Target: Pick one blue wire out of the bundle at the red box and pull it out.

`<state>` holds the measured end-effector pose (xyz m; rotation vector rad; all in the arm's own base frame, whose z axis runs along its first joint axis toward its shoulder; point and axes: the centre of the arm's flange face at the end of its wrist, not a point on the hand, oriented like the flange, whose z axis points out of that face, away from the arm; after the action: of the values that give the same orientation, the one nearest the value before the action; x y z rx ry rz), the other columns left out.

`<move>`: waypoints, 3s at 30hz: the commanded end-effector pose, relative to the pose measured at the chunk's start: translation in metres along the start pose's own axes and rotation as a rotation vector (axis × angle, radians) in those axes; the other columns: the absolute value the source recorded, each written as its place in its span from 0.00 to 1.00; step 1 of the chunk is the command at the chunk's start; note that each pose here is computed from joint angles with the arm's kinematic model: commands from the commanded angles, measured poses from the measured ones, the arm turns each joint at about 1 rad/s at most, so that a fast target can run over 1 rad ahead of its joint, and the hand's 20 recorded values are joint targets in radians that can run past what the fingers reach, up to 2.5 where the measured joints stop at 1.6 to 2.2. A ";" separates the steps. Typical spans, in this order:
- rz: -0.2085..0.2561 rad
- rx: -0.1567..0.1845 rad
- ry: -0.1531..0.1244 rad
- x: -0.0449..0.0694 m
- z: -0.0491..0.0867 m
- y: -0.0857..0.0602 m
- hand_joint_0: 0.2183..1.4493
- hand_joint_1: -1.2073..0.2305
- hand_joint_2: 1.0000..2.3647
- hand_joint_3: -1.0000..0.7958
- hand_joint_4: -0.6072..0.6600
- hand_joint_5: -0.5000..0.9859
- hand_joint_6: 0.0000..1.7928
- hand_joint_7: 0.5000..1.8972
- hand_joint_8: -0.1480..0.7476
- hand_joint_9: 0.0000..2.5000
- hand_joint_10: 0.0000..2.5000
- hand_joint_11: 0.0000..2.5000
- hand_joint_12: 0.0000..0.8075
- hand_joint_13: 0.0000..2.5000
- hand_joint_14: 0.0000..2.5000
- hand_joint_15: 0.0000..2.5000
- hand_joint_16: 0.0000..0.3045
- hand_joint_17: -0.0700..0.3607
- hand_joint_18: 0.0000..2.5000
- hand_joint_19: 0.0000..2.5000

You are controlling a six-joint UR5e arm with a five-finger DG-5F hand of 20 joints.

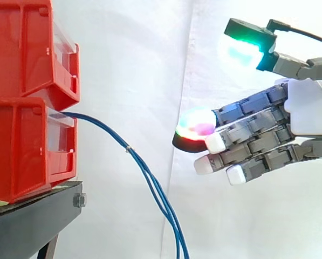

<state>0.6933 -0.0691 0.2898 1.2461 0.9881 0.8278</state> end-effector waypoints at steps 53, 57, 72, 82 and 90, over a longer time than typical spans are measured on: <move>-0.008 -0.123 -0.030 0.108 0.039 -0.068 0.27 0.45 0.01 0.32 0.78 0.26 0.28 0.43 0.61 0.34 0.00 0.18 0.60 0.28 0.00 0.12 0.21 0.49 0.29 0.19; -0.005 -0.127 -0.029 0.110 0.040 -0.066 0.27 0.45 0.00 0.32 0.78 0.26 0.28 0.43 0.61 0.34 0.00 0.17 0.60 0.28 0.00 0.12 0.21 0.49 0.29 0.19; -0.002 -0.127 -0.027 0.110 0.040 -0.066 0.32 0.36 0.01 0.39 0.70 0.26 0.31 0.56 0.60 0.33 0.00 0.18 0.58 0.29 0.00 0.12 0.20 0.48 0.29 0.19; 0.005 -0.136 -0.033 0.109 0.044 -0.059 0.33 0.34 0.01 0.45 0.71 0.21 0.45 0.33 0.60 0.33 0.01 0.21 0.59 0.29 0.00 0.13 0.20 0.48 0.30 0.19; 0.007 -0.138 -0.033 0.108 0.046 -0.055 0.36 0.33 0.01 0.44 0.71 0.20 0.47 0.26 0.60 0.33 0.01 0.23 0.60 0.30 0.00 0.13 0.20 0.48 0.31 0.19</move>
<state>0.7748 0.0055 0.2208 1.1423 0.8862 0.8639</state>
